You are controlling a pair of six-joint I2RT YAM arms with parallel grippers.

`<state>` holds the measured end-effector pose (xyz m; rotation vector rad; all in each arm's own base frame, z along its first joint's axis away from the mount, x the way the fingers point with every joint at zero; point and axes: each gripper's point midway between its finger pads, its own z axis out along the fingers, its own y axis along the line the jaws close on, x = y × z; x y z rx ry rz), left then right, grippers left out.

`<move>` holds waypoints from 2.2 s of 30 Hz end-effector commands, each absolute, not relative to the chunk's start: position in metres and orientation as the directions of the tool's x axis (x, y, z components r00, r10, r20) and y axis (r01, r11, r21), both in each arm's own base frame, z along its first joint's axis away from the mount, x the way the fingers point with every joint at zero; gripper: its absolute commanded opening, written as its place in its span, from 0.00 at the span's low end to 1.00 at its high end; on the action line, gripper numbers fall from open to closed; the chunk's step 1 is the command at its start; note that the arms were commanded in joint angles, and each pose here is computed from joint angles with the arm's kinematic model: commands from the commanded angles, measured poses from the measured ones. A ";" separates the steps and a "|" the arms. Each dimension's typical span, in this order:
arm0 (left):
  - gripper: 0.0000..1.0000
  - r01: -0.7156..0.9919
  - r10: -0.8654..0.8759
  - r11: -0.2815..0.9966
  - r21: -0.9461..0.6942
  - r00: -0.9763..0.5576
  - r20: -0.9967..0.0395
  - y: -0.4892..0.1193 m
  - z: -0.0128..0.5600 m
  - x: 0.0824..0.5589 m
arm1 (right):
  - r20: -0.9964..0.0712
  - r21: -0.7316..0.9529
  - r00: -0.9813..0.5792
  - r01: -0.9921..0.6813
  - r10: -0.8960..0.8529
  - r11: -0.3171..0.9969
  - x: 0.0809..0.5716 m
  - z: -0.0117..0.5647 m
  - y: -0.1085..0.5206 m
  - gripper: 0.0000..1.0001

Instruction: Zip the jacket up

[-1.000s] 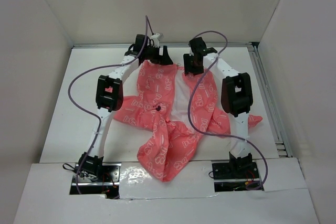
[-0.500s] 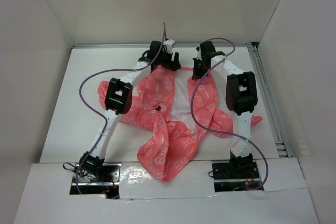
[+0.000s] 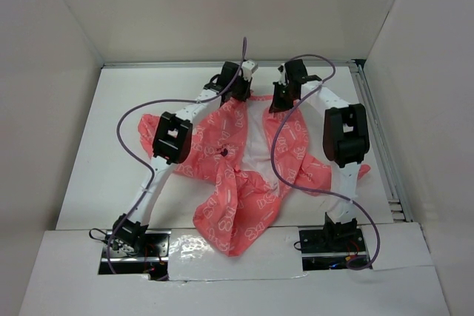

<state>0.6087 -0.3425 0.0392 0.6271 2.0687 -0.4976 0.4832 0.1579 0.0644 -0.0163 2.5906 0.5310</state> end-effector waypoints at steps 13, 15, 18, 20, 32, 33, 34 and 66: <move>0.02 0.608 0.129 0.785 -0.122 -0.353 -0.927 -0.309 0.239 0.550 | -0.553 0.433 -0.810 -0.079 0.196 0.898 0.475 0.121 0.162 0.00; 0.00 0.605 0.095 0.777 -0.172 -0.383 -0.919 -0.302 0.261 0.518 | -0.558 0.436 -0.807 -0.084 0.196 0.896 0.464 0.127 0.163 0.00; 0.01 0.575 0.126 0.784 -0.234 -0.517 -0.847 -0.290 0.209 0.450 | -0.570 0.441 -0.798 -0.098 0.194 0.892 0.446 0.136 0.169 0.00; 0.07 0.610 0.137 0.754 -0.244 -0.508 -0.850 -0.297 0.212 0.409 | -0.581 0.441 -0.794 -0.121 0.180 0.889 0.430 0.139 0.176 0.00; 0.55 0.452 0.213 0.796 -0.402 -0.831 -0.513 -0.299 0.064 0.312 | -0.477 0.424 -0.865 -0.073 0.154 0.903 0.363 0.088 0.206 0.00; 0.68 0.456 0.217 0.790 -0.410 -0.833 -0.509 -0.302 0.066 0.312 | -0.472 0.425 -0.869 -0.072 0.152 0.903 0.363 0.086 0.207 0.00; 0.83 0.477 0.226 0.772 -0.420 -0.823 -0.520 -0.305 0.072 0.311 | -0.466 0.426 -0.872 -0.071 0.151 0.902 0.362 0.084 0.208 0.00; 0.78 0.325 0.157 0.806 -0.496 -0.924 -0.350 -0.274 0.063 0.286 | -0.498 0.410 -0.837 0.002 0.226 0.912 0.333 0.085 0.174 0.00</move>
